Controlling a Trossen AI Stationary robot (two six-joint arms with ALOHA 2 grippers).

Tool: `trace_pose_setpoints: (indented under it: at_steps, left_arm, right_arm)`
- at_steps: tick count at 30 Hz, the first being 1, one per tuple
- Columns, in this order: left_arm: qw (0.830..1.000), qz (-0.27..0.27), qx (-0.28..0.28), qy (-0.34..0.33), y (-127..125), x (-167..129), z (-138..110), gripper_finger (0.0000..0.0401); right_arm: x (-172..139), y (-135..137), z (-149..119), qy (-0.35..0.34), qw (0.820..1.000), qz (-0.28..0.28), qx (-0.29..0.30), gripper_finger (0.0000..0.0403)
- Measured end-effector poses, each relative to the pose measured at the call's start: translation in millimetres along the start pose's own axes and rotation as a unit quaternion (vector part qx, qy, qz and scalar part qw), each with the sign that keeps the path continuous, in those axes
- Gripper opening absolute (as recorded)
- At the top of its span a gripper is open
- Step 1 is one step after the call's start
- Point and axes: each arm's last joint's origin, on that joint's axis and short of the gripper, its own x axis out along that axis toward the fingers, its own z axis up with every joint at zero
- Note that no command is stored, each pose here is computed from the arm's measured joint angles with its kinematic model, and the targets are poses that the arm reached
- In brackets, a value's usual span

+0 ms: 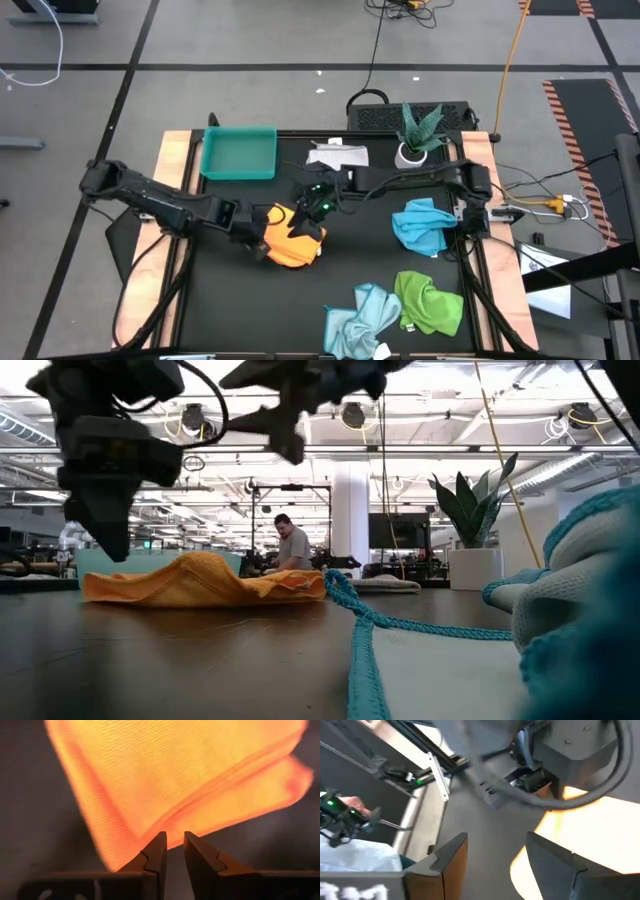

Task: Fold microfiber towels
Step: Fold the orange microfiber towel

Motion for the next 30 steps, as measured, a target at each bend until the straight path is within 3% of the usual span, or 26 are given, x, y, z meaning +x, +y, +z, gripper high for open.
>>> trace_pose_setpoints:
  at_steps: [4, 14, 30]
  left_arm:
    - [0.999, -0.019, -0.05, 0.009, 7.8, 0.8, 9.2, 0.0067]
    - [0.994, 0.013, -0.106, 0.017, 20.8, -0.2, 14.3, 0.0067]
    - [0.994, 0.043, -0.098, 0.033, 21.5, 11.5, 12.2, 0.0067]
  right_arm:
    - [-14.0, 11.7, 1.3, 0.001, 1.0, -0.016, -0.009, 0.0192]
    - [-23.6, 23.9, -0.9, 0.013, 0.999, -0.023, -0.03, 0.0192]
    - [-18.0, 14.5, -26.1, 0.08, 0.994, -0.072, 0.008, 0.0192]
